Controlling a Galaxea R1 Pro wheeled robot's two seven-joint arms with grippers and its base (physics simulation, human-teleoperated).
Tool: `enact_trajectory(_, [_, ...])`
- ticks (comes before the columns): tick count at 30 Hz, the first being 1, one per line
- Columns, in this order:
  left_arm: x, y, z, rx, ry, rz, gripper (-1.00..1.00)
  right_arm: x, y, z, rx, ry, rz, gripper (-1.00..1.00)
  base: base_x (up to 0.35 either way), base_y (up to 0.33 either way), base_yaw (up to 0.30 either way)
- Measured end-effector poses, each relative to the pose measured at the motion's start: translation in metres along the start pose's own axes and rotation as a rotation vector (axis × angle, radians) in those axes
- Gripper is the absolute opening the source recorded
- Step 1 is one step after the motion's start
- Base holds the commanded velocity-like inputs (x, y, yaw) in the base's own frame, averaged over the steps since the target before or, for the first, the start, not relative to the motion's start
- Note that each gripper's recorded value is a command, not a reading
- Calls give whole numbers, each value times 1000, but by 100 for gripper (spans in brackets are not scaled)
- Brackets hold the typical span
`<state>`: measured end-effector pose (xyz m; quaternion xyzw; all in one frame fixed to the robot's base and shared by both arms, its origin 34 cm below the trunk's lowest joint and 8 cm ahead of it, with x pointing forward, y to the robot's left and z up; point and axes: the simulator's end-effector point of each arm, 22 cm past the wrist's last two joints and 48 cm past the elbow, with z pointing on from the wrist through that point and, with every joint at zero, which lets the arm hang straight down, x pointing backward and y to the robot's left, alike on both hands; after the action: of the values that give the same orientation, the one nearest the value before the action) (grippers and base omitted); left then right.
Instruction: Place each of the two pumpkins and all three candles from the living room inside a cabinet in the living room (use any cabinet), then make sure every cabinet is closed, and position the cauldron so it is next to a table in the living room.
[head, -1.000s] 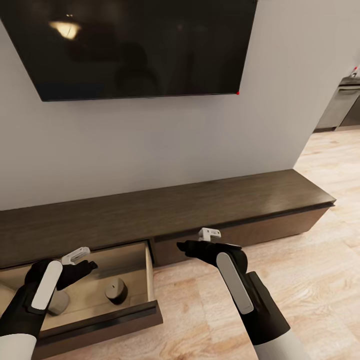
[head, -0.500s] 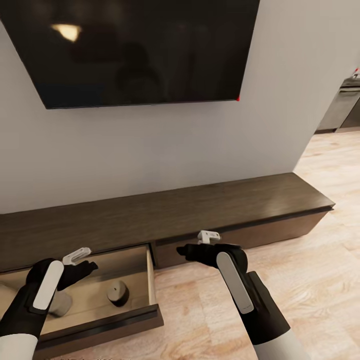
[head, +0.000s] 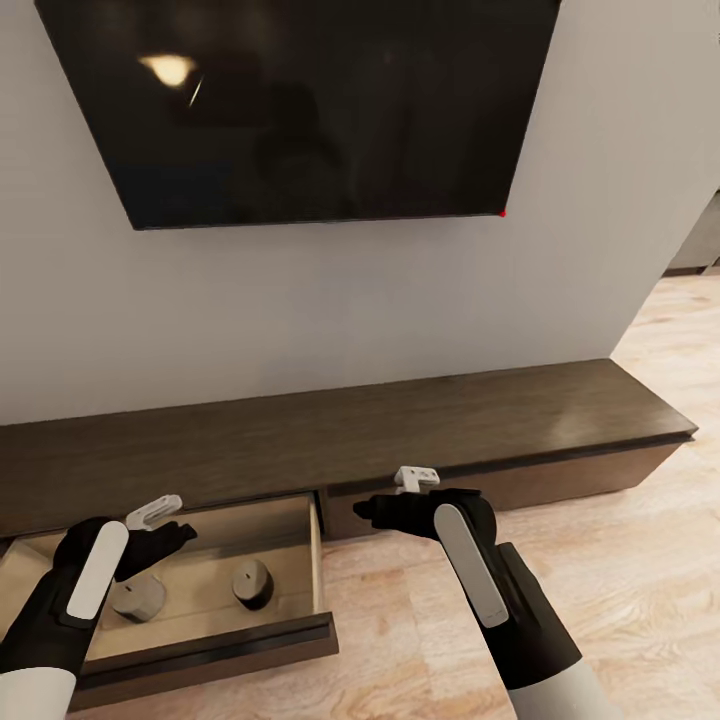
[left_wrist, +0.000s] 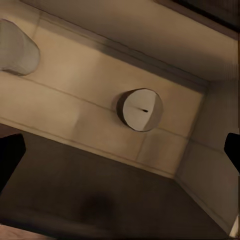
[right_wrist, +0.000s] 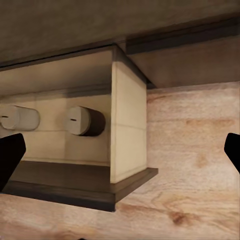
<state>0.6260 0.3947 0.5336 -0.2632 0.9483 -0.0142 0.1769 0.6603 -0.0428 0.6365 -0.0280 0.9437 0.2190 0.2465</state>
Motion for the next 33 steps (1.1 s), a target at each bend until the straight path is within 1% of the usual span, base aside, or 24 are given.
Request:
enact_trajectory(9, [-8, -3, -16, 0, 0, -1, 100, -11, 6, -13, 0, 0, 0, 100, -138, 0, 1])
enact_trajectory(33, [-28, -12, -57, -1, -1, 1, 100, -38, 29, -46, -13, -2, 2, 100, -4, 0, 0])
